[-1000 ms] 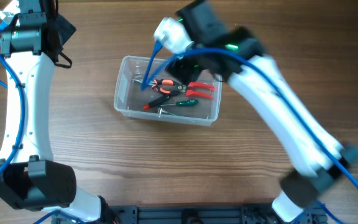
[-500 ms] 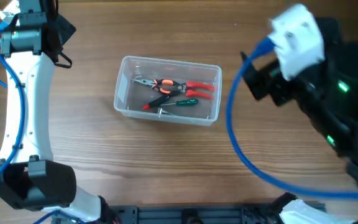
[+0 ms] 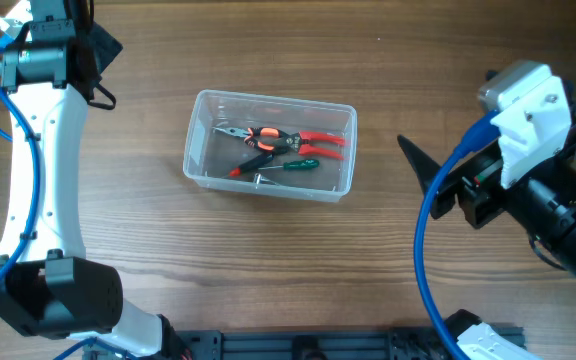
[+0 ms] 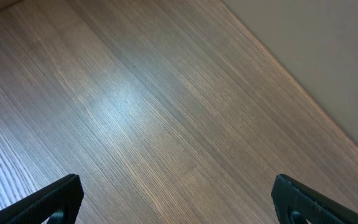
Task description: Pack container
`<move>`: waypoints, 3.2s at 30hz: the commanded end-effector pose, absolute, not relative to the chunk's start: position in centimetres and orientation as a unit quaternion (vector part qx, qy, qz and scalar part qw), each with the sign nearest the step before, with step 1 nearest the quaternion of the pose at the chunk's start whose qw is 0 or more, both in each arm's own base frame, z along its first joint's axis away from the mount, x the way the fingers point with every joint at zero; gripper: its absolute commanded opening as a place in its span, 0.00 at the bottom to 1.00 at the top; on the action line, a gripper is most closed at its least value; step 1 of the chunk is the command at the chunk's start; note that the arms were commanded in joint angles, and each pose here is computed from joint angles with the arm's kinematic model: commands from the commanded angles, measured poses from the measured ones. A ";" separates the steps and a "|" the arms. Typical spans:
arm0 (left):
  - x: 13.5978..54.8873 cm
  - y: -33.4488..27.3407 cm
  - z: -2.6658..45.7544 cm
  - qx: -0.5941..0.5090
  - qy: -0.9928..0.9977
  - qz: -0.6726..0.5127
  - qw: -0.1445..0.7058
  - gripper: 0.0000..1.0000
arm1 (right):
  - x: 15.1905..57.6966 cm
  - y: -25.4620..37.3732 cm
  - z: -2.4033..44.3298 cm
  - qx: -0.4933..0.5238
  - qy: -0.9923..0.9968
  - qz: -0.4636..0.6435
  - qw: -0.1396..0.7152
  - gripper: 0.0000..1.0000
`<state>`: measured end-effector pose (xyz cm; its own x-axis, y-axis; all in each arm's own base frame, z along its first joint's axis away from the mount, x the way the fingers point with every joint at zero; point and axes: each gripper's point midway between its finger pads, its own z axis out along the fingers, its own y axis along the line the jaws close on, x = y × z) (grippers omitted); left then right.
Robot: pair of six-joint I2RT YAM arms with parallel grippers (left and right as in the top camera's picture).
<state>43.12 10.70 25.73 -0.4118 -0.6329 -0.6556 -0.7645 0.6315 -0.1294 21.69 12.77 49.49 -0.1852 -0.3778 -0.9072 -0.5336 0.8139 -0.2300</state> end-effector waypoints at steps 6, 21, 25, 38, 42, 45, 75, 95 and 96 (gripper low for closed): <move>42.7 10.9 26.9 -0.415 0.831 0.099 0.357 1.00 | 22.7 7.2 51.4 -0.102 0.787 0.045 0.607 1.00; 42.7 10.9 26.9 -0.415 0.831 0.099 0.357 1.00 | 19.3 2.3 40.3 -0.047 0.792 0.040 0.607 1.00; 42.7 10.9 26.9 -0.415 0.831 0.099 0.357 1.00 | 20.6 2.7 34.0 -0.050 0.804 0.063 0.590 1.00; 42.7 10.9 26.9 -0.415 0.831 0.099 0.357 1.00 | 20.2 2.8 17.5 -0.040 0.836 0.076 0.543 1.00; 42.7 10.9 26.9 -0.415 0.831 0.099 0.357 1.00 | 19.9 3.1 16.1 -0.043 0.831 0.083 0.549 1.00; 42.7 10.9 26.9 -0.415 0.831 0.099 0.357 1.00 | 19.8 3.5 15.4 -0.050 0.830 0.094 0.548 1.00; 42.7 10.9 26.9 -0.415 0.831 0.099 0.357 1.00 | 20.0 3.8 9.8 -0.016 0.855 0.125 0.503 1.00; 34.8 4.8 35.2 -0.358 0.814 0.024 0.457 1.00 | 20.0 3.8 9.8 -0.016 0.855 0.125 0.503 1.00; 33.5 4.1 35.3 -0.348 0.815 0.016 0.463 1.00 | 20.0 3.8 9.8 -0.016 0.855 0.125 0.503 1.00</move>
<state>38.09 6.33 33.17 -0.3431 -0.5897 -0.7311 -0.6590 0.7058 -0.2601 19.97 3.64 9.61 -0.5052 0.0831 -0.8590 -0.1472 0.9725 0.1807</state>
